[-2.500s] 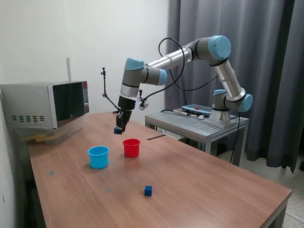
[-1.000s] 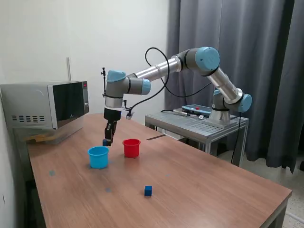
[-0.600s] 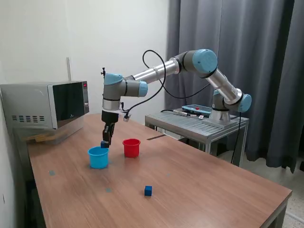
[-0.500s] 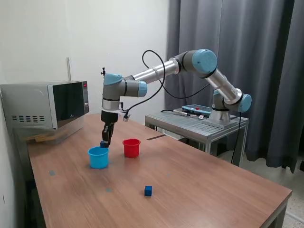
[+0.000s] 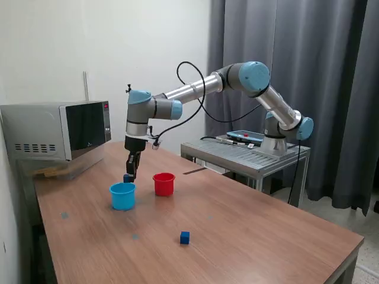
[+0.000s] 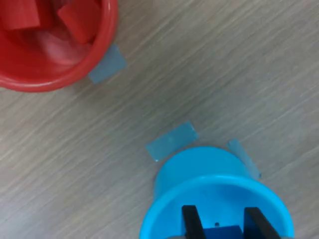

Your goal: Place red objects in the red bin, and blue objects in the blue bin.

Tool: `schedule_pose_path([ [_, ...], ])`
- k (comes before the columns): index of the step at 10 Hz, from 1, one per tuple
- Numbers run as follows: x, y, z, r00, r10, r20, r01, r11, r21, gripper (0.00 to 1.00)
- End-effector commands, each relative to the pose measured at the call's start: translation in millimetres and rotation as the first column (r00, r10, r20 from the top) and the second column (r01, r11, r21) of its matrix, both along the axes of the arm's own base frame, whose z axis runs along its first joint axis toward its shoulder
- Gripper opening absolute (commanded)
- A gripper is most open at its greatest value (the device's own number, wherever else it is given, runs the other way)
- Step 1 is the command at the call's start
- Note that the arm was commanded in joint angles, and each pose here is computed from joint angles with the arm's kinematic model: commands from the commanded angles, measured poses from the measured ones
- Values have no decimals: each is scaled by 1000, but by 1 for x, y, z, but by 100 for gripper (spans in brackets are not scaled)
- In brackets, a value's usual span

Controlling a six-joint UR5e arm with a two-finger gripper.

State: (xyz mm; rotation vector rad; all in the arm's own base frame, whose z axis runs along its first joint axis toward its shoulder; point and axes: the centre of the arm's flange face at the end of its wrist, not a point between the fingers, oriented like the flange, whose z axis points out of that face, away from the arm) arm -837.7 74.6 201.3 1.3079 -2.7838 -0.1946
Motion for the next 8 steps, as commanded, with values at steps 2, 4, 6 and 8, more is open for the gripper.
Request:
schedule_pose_path([
  [2, -2, 0, 2, 1000, 8, -7, -8, 1000, -4, 0],
  [4, -3, 0, 4, 1000, 16, -9, -16, 1000, -3, 0],
  [6, -3, 1, 4, 1000, 17, -10, -17, 1000, -2, 0],
  [8, -2, 0, 3, 1000, 20, -9, -20, 1000, -2, 0],
])
